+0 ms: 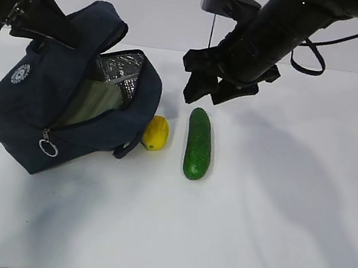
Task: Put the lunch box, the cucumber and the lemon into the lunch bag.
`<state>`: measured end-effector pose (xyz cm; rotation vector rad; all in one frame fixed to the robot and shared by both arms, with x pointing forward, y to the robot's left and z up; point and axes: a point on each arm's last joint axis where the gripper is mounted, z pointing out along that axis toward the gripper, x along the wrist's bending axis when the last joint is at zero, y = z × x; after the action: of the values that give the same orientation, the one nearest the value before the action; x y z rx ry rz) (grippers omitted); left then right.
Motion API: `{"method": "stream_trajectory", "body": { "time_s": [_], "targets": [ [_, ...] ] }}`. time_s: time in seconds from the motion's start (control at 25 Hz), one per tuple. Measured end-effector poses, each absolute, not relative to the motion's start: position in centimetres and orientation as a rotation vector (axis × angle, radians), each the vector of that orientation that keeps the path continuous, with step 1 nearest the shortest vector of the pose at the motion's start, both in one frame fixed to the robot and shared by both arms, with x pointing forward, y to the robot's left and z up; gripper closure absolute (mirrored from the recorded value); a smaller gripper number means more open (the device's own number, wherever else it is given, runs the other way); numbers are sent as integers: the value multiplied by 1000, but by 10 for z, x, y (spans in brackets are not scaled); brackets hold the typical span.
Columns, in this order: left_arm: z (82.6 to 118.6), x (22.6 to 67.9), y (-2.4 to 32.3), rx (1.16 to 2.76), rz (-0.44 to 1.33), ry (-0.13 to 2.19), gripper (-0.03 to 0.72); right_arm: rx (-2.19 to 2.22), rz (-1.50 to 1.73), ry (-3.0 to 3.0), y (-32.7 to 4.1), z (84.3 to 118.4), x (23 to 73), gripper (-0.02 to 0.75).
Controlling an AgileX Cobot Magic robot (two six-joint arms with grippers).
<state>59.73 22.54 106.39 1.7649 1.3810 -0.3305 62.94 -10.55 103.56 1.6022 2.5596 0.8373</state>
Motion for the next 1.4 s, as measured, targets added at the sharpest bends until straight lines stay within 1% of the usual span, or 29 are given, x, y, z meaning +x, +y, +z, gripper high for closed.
{"method": "stream_trajectory", "body": {
  "time_s": [0.08,0.12,0.24,0.32,0.4,0.68,0.96,1.4],
  "targets": [
    [1064,597,225,1767,-335,1380,694,1599,821,2521,-108,1035,632,289],
    [1064,597,225,1767,-335,1379,694,1589,815,2504,-109,1036,634,275],
    [1064,597,225,1768,-337,1379,694,1596,823,2461,-110,1036,637,201],
    [1064,597,225,1768,-337,1379,694,1600,835,2442,-110,1037,638,174],
    [1064,597,225,1768,-337,1379,694,1606,833,2439,-109,1034,639,162],
    [1064,597,225,1768,-337,1379,694,1665,767,2459,-106,1000,649,160],
    [1064,597,225,1770,-337,1379,694,1697,753,2424,-104,978,659,158],
    [1063,597,225,1771,-340,1379,694,1696,750,2359,-106,975,664,156]
  ]
}}
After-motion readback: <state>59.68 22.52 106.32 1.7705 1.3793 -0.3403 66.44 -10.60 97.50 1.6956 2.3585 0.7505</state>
